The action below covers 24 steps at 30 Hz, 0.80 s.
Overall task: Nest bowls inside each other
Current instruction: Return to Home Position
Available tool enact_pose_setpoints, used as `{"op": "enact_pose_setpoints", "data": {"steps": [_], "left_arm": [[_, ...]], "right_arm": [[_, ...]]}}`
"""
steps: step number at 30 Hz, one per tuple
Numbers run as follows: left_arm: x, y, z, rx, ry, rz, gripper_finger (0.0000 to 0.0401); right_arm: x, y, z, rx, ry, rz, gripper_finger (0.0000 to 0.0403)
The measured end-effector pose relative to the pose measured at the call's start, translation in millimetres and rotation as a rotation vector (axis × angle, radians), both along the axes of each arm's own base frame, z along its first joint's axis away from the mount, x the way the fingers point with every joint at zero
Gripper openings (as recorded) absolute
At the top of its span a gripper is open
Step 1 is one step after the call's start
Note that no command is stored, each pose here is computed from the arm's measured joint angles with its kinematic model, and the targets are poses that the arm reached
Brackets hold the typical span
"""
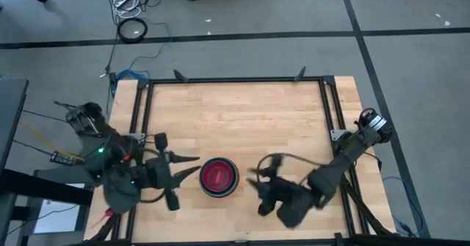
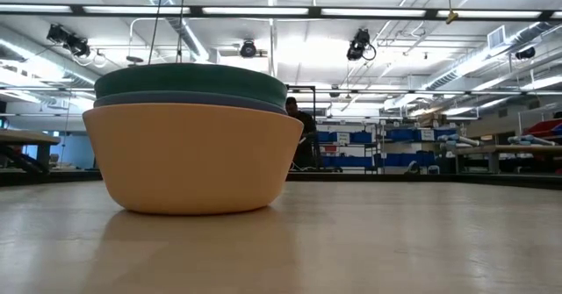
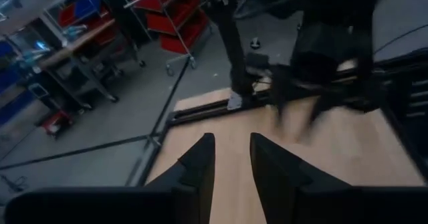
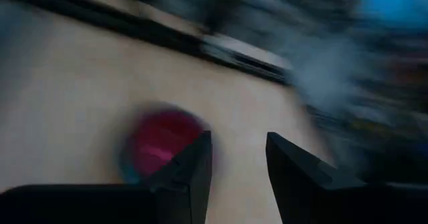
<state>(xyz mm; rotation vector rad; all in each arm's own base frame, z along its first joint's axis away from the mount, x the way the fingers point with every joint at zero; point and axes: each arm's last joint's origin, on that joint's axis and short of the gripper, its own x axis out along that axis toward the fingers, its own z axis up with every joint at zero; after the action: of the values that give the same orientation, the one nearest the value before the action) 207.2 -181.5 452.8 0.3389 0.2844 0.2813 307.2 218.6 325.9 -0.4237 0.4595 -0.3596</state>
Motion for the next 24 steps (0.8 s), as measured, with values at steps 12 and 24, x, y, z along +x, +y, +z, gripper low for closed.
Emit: {"op": "enact_pose_setpoints", "data": {"steps": [12,24], "left_arm": [[65.4,139.1,22.2,0.041,-0.226,-0.005,0.0104],[-93.7,195.9,71.5,-0.04,-0.419,0.137,0.0103]], "right_arm": [[9.6,-184.9,134.3,0.301,-0.443,0.657,0.0129],[-169.1,-228.5,197.3,0.325,-0.556,0.698,0.0129]]}}
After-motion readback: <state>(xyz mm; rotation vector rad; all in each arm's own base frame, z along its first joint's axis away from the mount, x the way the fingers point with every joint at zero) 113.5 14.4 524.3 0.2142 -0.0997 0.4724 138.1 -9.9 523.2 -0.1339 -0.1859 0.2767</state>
